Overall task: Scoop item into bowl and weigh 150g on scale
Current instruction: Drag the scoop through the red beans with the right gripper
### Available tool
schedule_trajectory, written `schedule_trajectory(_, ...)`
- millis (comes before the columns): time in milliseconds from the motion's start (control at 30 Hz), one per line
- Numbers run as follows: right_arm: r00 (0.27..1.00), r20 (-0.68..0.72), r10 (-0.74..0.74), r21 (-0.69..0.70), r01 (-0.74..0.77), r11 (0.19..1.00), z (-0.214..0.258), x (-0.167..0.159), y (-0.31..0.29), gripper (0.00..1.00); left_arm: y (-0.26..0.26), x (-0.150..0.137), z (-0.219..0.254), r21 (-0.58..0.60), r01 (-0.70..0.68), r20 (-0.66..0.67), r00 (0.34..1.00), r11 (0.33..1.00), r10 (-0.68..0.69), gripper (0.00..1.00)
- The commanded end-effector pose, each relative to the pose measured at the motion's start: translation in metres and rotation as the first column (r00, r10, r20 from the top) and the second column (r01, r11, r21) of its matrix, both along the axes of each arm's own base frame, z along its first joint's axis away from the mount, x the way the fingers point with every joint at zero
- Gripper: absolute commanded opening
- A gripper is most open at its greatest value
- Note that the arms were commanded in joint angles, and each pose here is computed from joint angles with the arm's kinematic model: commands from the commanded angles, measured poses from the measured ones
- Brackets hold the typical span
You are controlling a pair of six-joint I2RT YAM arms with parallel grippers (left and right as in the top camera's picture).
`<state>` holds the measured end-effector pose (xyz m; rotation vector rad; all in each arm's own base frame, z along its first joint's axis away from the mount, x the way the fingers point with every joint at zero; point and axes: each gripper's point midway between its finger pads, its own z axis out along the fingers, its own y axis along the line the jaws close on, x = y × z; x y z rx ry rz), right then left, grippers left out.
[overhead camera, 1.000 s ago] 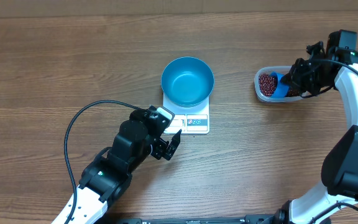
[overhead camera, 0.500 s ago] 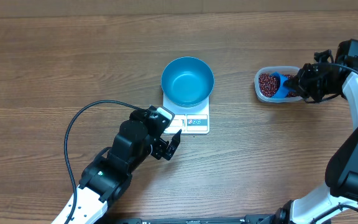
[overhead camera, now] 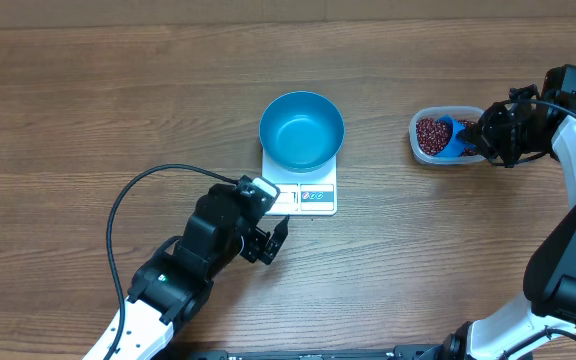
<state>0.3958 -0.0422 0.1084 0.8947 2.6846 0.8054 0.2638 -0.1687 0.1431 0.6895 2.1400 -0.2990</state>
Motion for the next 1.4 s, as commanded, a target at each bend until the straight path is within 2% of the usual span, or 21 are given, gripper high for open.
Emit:
schedule_trajectory(0,0.991,-0.125,-0.045,0.007,0.046,0.999,-0.0245,-0.0203,0.0009,0.04,0.0044,0.0001,-0.0068,0.027,-0.007,-0.015,1.000,1.000,0.007,1.00)
schedule_trajectory(1367,0.997,-0.076,0.015,0.014,-0.014,1.000,-0.0217,-0.0170,0.0037,0.04,0.0046,-0.0003,-0.0136,0.041,-0.006,-0.036,0.999,0.999,0.007,1.00)
